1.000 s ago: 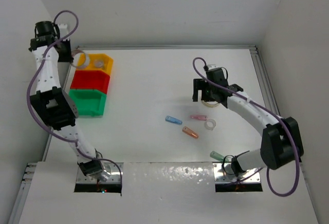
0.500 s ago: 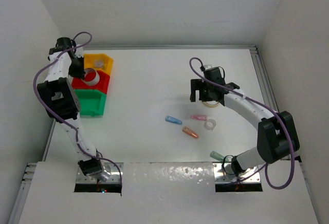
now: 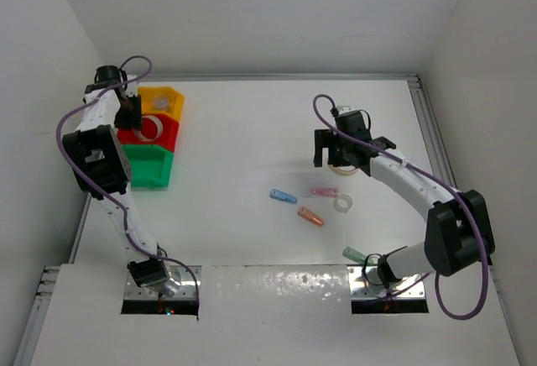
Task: Sort the stationery into containers
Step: Move the storage box to the center of the board, then place the stationery in the storage box.
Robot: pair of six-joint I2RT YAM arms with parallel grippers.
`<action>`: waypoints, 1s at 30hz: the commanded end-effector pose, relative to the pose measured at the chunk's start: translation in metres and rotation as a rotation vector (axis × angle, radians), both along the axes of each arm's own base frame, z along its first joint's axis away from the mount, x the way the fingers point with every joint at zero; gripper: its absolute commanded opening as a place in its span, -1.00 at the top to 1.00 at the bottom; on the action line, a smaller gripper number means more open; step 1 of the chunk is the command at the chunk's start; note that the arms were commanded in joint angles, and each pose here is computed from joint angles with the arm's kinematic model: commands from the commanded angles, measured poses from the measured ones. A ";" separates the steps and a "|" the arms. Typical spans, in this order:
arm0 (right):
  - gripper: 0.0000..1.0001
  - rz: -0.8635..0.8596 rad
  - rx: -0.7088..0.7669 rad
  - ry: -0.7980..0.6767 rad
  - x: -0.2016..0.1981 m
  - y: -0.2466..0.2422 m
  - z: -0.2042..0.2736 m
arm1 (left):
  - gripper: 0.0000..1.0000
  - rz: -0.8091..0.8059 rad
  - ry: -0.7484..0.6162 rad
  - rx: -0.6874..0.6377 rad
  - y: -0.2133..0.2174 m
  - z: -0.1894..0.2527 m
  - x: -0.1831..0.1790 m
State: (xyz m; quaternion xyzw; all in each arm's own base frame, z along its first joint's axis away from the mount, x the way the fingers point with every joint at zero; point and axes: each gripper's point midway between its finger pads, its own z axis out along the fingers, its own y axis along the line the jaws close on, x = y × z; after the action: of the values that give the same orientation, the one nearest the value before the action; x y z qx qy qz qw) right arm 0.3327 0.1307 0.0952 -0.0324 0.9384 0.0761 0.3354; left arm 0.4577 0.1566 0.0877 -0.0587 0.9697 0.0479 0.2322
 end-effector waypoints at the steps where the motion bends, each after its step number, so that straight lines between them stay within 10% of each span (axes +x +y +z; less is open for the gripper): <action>1: -0.80 -0.009 -0.003 -0.045 0.004 -0.001 0.016 | 0.31 0.017 -0.006 0.003 0.005 -0.008 0.002; 18: -0.83 0.005 -0.020 -0.074 -0.002 -0.006 0.025 | 0.23 0.031 -0.058 0.011 0.001 0.014 0.014; 30: -0.84 0.006 -0.049 -0.058 -0.011 -0.013 0.023 | -0.22 -0.058 -0.110 -0.010 -0.015 0.051 0.006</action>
State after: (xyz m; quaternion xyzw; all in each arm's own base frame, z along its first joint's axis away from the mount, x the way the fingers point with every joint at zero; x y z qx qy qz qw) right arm 0.3245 0.1197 0.1105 -0.0410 0.9342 0.0575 0.3496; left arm 0.4520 0.1460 0.0920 -0.0546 0.9713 0.0283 0.2299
